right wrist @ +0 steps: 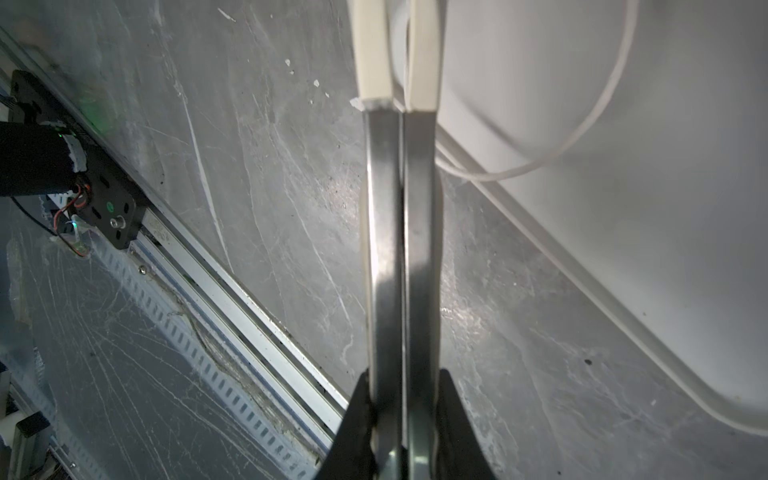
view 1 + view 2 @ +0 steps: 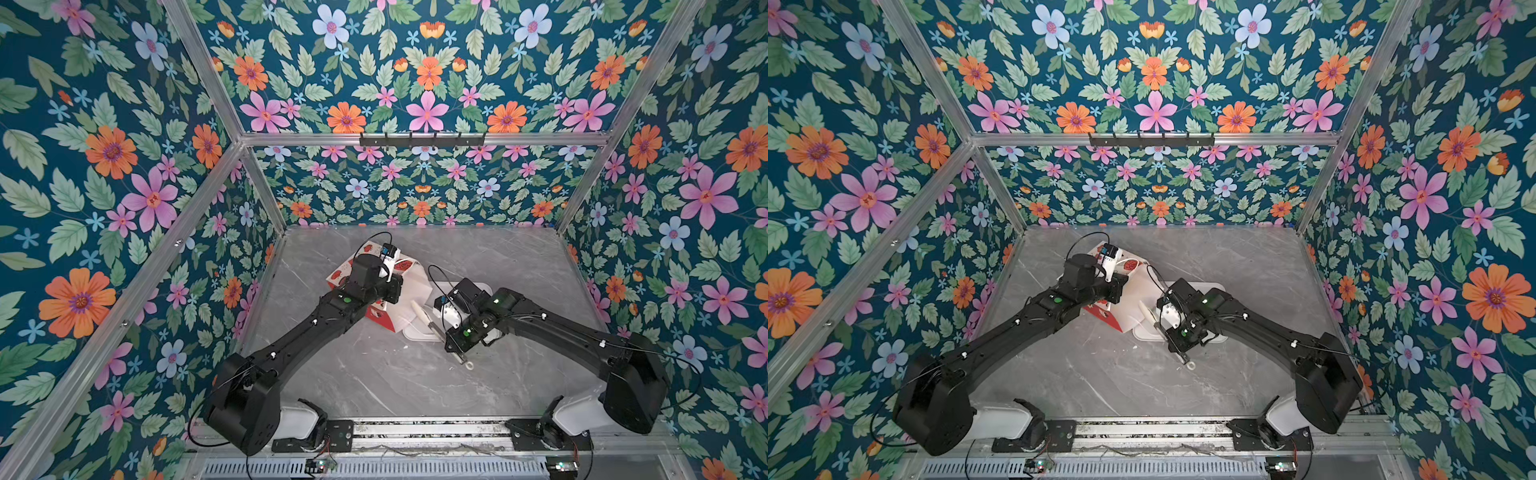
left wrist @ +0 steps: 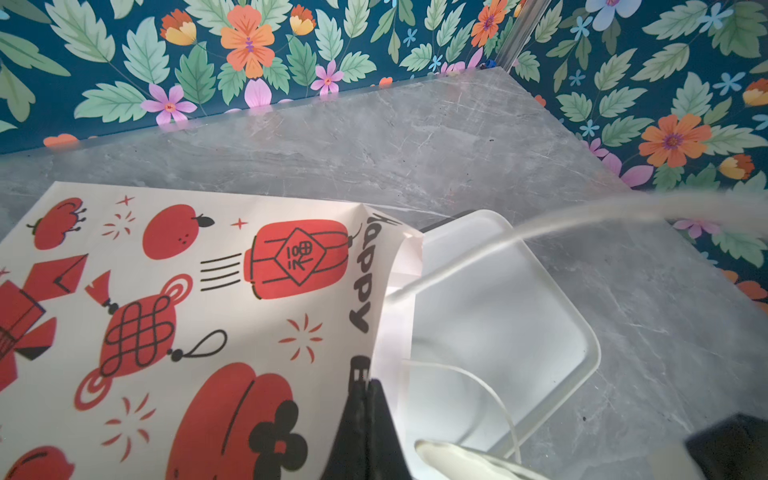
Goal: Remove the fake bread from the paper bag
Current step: 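Carry the tongs with the right gripper toward the tipped bag opening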
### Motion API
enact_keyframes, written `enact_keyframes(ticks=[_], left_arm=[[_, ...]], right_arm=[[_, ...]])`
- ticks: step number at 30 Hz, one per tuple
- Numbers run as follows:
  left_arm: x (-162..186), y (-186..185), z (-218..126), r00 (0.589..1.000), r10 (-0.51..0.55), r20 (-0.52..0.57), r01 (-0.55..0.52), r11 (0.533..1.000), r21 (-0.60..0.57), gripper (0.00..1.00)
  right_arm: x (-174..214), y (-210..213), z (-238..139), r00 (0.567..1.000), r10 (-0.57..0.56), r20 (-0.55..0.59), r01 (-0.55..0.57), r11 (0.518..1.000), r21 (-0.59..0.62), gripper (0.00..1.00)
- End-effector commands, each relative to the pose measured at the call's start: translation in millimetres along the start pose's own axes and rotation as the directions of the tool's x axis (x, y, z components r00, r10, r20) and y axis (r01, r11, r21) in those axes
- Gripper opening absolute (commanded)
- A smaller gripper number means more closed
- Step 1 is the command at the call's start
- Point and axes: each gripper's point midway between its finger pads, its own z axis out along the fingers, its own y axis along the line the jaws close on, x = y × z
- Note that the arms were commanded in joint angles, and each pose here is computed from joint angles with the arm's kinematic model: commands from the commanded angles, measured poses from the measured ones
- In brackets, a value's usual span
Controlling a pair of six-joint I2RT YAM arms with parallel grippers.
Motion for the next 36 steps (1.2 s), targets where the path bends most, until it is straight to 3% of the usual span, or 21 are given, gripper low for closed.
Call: enact_keyframes(ticks=[1,13,20,28,31,36], left_arm=[[-7.9,-5.9,-1.9,0.998,0.033,0.044,-0.034,0.999,0.013,0.0],[-12.6,-10.3,-2.7,0.997,0.055,0.062,-0.056,0.998,0.017,0.0],[-10.6,-11.3,-2.2,0.996,0.064,0.059,-0.066,0.998,0.024,0.0],[-10.9,-12.1,-3.4,0.996,0.068,0.061,-0.07,0.997,0.025,0.0],[-10.7,-12.2,-4.8,0.996,0.071,0.063,-0.073,0.997,0.025,0.0],[-10.0,-11.6,-7.5,0.995,0.079,0.066,-0.081,0.997,0.021,0.0]], right_arm=[[-13.0,-4.7,4.9,1.0,-0.012,0.019,0.011,0.999,0.031,0.03],[-26.4,-15.8,8.2,0.999,-0.004,0.04,0.0,0.995,0.098,0.15],[-28.2,-18.2,12.3,0.999,0.011,0.047,-0.015,0.994,0.105,0.35],[-33.8,-18.6,13.8,0.998,0.021,0.065,-0.028,0.994,0.106,0.34],[-36.9,-16.9,10.0,0.996,0.023,0.087,-0.032,0.994,0.1,0.3],[-50.9,-3.2,-7.3,0.975,0.038,0.219,-0.046,0.999,0.03,0.28]])
